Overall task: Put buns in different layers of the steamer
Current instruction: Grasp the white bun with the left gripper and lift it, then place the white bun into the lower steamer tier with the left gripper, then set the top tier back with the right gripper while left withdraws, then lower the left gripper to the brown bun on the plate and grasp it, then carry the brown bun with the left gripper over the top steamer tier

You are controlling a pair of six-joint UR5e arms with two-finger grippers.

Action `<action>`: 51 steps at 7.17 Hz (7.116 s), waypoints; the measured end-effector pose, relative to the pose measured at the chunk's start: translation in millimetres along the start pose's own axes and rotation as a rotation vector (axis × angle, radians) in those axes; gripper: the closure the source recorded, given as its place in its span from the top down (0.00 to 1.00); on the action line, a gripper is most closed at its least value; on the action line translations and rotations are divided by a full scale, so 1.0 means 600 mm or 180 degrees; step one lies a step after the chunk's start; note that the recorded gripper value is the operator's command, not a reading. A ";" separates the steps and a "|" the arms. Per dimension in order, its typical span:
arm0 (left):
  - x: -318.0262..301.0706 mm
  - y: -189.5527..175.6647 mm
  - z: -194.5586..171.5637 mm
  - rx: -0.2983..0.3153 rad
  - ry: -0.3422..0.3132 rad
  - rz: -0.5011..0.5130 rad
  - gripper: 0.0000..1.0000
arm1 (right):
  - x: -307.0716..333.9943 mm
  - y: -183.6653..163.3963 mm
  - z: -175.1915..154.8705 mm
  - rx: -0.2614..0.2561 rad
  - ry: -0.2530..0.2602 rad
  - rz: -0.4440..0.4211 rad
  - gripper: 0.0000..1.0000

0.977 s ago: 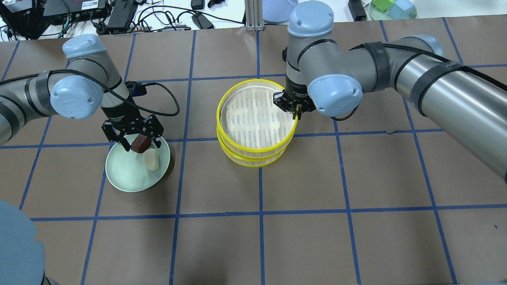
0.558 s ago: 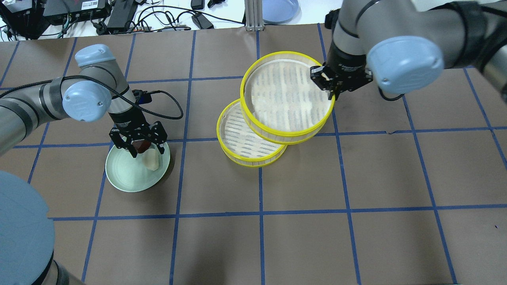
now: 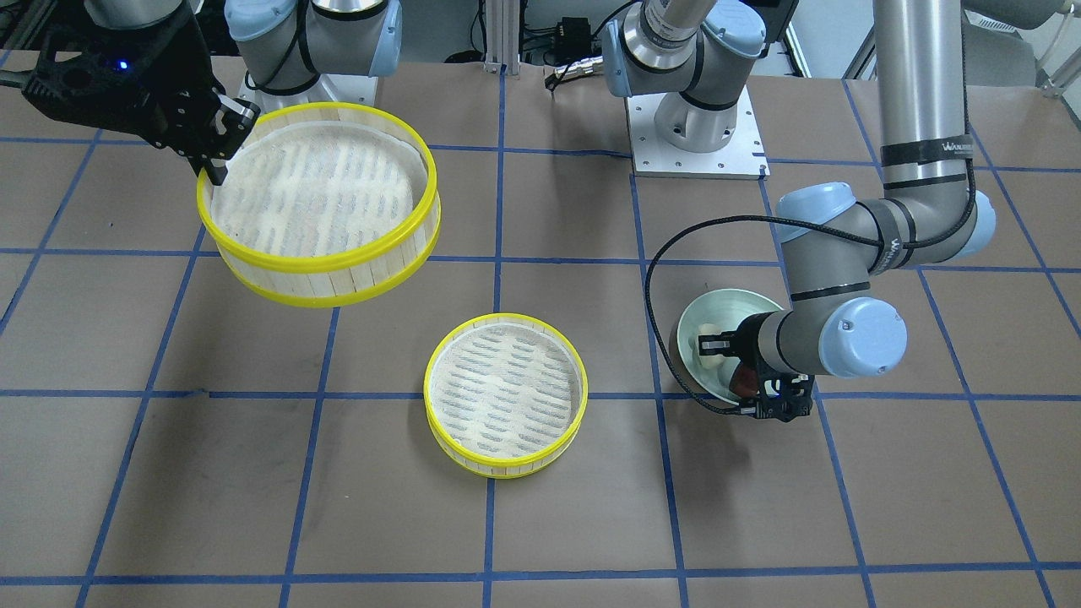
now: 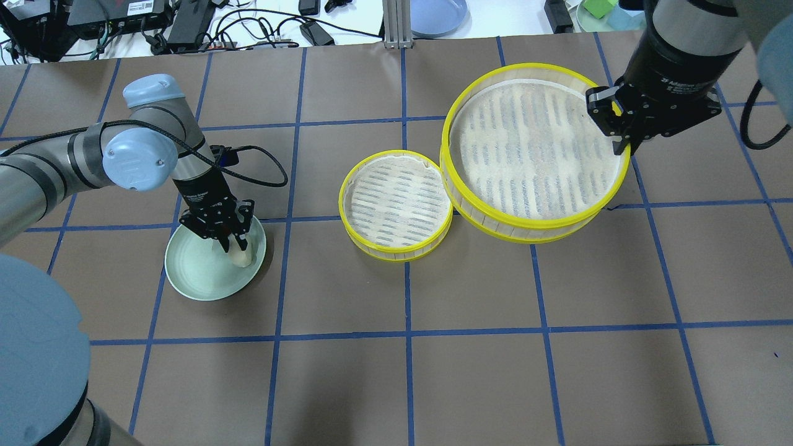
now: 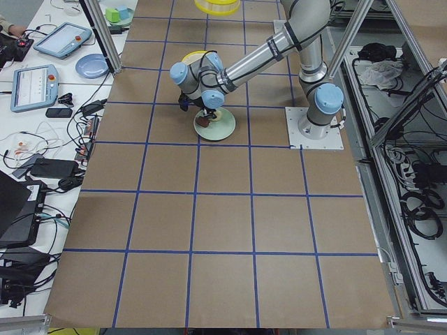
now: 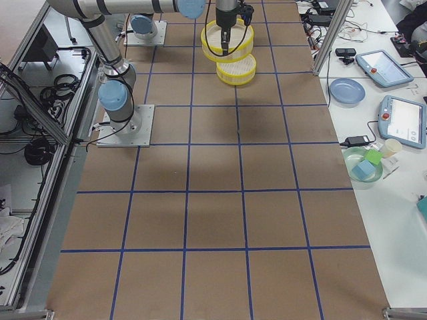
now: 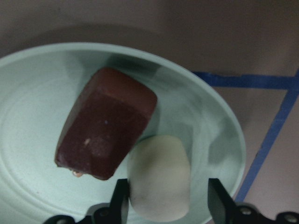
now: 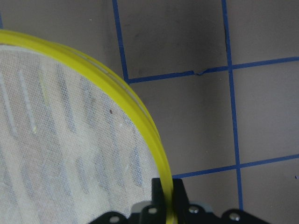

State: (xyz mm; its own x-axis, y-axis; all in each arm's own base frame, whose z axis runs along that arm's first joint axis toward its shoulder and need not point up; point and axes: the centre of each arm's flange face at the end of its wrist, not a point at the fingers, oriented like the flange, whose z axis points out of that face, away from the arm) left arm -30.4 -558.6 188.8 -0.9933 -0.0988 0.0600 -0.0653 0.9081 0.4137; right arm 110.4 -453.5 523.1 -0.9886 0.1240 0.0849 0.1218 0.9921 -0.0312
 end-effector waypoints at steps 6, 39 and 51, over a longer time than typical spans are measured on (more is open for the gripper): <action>0.036 0.041 -0.217 0.0481 0.0245 -0.0615 0.00 | 0.005 0.010 -0.009 -0.0003 0.0040 -0.0157 0.00; -0.040 0.000 -0.154 0.0786 -0.0272 0.1398 0.00 | -0.353 -0.146 0.369 0.0019 0.0065 -0.0308 0.00; 0.288 0.131 -0.268 0.0882 0.1329 -0.0398 0.00 | -0.363 -0.126 0.362 0.0030 0.0132 -0.0442 0.00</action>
State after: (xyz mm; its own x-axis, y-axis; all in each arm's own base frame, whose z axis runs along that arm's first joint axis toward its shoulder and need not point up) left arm -191.8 -569.4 377.7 -0.8573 -0.3162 0.4063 -0.2603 0.9471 0.1879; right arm 297.1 -559.8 290.6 -0.9914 -0.0133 0.1300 -0.0168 0.9995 -0.0258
